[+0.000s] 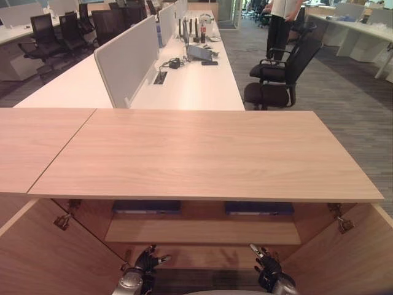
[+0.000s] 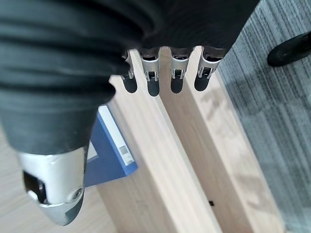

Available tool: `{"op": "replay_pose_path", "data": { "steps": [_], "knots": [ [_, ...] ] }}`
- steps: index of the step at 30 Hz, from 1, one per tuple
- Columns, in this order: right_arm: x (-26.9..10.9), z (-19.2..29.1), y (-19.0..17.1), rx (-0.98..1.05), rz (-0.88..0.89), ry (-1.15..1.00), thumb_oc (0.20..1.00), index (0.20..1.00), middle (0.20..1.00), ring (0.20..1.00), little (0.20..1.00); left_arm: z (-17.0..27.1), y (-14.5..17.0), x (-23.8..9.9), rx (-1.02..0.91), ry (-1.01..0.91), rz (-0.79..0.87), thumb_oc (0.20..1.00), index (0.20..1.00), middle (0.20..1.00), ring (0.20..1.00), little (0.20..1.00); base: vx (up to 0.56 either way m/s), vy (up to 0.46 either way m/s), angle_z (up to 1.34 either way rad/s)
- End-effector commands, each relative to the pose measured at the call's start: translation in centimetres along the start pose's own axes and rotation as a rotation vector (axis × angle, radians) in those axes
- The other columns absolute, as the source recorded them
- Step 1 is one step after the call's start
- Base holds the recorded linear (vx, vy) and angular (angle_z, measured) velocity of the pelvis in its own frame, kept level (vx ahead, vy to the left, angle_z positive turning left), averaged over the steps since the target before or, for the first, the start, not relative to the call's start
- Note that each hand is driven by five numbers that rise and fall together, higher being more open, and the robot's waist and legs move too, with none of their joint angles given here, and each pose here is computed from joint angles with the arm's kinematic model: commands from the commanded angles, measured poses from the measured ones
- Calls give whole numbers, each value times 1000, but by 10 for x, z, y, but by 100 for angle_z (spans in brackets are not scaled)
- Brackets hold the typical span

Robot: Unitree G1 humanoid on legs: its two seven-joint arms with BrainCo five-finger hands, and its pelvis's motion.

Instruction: Put the empty folder in the office cabinet

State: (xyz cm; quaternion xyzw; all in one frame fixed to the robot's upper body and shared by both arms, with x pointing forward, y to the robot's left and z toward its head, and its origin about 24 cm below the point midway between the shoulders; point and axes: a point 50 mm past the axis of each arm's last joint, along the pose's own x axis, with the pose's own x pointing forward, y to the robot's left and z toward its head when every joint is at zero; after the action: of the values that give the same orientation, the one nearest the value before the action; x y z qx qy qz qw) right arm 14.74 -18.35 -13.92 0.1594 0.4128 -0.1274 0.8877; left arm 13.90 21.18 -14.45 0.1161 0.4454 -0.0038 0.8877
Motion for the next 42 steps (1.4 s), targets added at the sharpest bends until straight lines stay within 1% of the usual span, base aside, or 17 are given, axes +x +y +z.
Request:
{"op": "replay_pose_path", "data": {
  "steps": [1,6,9,12,15,17,25,31,34,42],
  "knots": [
    [9,32,24,-75,69,-104,1000,1000,1000,1000,1000,36,11,10,-28,-99,43,1000,1000,1000,1000,1000,-182,23,-7],
    [8,40,23,-136,75,-144,1000,1000,1000,1000,1000,45,15,12,-44,-126,65,1000,1000,1000,1000,1000,-72,-102,129],
    [9,46,19,-176,67,-162,1000,1000,1000,1000,1000,48,16,13,-101,-128,79,1000,1000,1000,1000,1000,-91,-241,131],
    [8,59,8,-184,40,-205,1000,1000,1000,1000,1000,53,5,14,-131,-139,50,1000,1000,1000,1000,1000,-178,-185,94],
    [9,74,-7,-194,-19,-242,1000,1000,1000,1000,1000,61,1,15,-152,-166,45,1000,1000,1000,1000,1000,-212,-6,128],
    [11,70,-14,-196,-54,-208,1000,1000,1000,1000,1000,59,6,14,-172,-170,56,1000,1000,1000,1000,1000,-225,47,129],
    [10,57,-16,-201,-47,-164,1000,1000,1000,1000,1000,43,5,11,-192,-131,74,1000,1000,1000,1000,1000,-129,60,97],
    [9,50,-18,-176,-44,-144,1000,1000,1000,1000,1000,41,-1,11,-136,-126,30,1000,1000,1000,1000,1000,-45,147,80],
    [9,40,-12,-171,-24,-109,1000,1000,1000,1000,1000,42,-2,11,-87,-125,21,1000,1000,1000,1000,1000,57,218,27],
    [11,33,0,-150,0,-85,1000,1000,1000,1000,1000,50,6,13,-58,-136,35,1000,1000,1000,1000,1000,5,197,5]
  ]
}}
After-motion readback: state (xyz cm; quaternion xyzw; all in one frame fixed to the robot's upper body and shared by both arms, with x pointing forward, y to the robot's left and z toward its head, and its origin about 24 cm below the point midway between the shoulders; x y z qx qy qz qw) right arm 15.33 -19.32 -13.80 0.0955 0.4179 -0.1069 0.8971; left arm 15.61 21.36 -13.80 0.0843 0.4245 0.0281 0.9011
